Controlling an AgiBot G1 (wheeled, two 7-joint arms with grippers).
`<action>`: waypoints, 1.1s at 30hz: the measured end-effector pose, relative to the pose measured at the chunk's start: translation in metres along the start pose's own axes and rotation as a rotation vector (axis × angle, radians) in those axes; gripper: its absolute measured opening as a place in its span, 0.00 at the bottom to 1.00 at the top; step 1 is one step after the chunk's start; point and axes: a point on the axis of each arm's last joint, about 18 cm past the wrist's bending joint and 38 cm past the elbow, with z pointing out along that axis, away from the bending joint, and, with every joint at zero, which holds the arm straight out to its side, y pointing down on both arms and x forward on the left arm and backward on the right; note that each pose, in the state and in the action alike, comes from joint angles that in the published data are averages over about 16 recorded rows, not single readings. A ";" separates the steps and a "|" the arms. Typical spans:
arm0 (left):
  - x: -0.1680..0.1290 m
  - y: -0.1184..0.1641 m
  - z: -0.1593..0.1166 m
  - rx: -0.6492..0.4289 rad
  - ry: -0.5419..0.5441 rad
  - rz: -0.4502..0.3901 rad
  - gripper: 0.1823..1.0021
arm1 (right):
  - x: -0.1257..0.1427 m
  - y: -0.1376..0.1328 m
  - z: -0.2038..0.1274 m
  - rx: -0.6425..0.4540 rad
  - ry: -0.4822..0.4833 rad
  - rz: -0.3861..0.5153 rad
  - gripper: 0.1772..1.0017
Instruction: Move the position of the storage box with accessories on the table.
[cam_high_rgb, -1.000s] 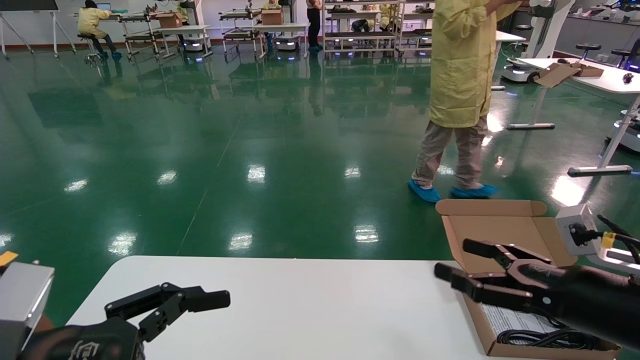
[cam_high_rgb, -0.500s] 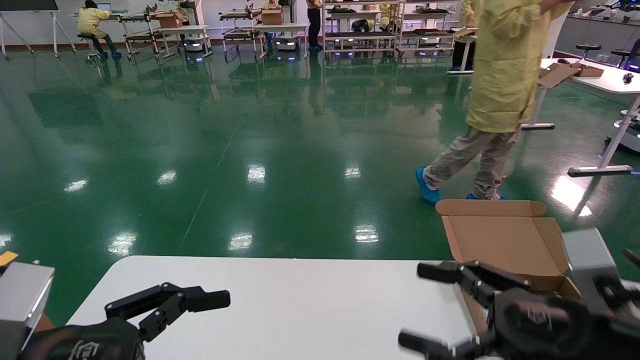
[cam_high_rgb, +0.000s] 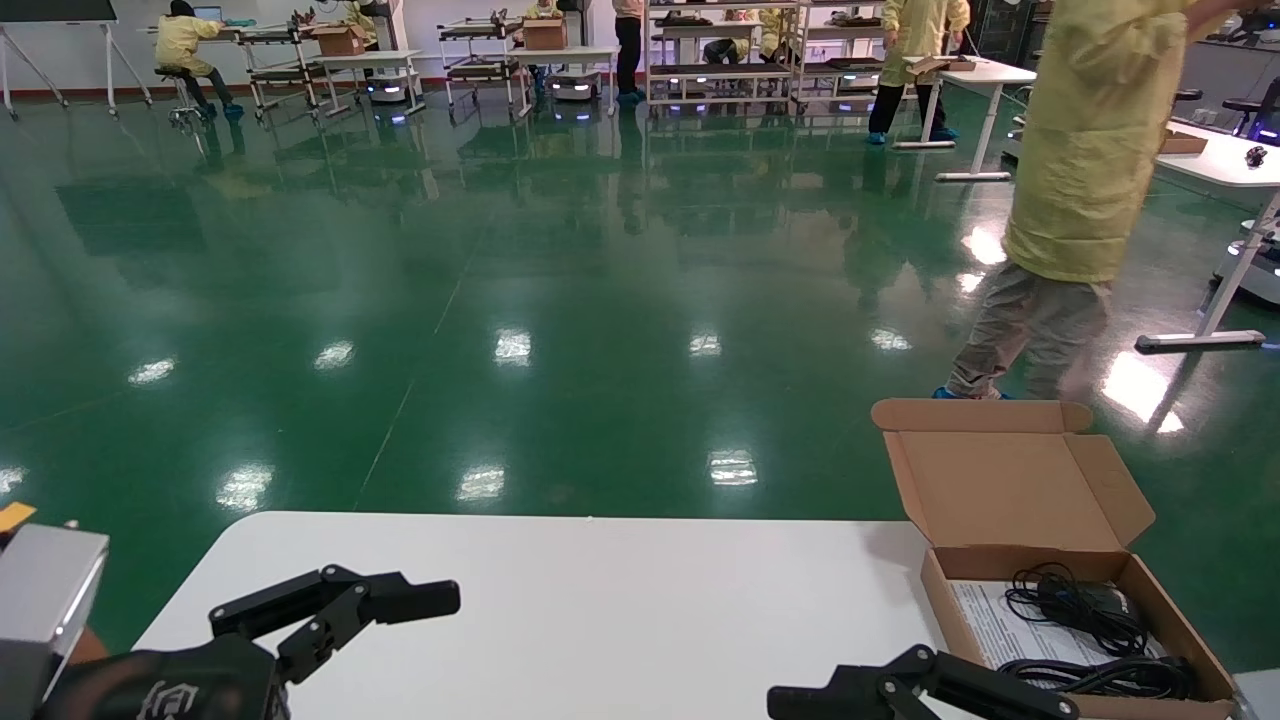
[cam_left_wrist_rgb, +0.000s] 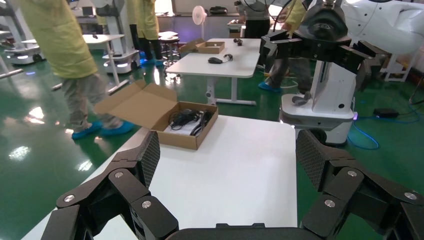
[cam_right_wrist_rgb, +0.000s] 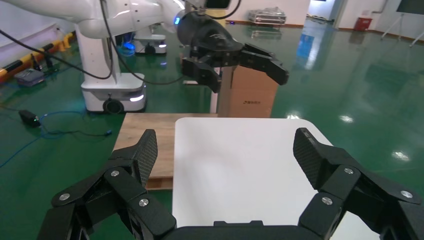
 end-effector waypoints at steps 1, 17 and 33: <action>0.000 0.000 0.000 0.000 0.000 0.000 1.00 | -0.001 0.000 0.000 0.000 -0.004 -0.003 1.00; 0.000 0.000 0.000 0.000 0.000 0.000 1.00 | 0.004 0.001 -0.001 0.000 0.013 0.009 1.00; 0.000 0.000 0.000 0.000 0.000 0.000 1.00 | 0.006 0.002 -0.002 0.000 0.024 0.016 1.00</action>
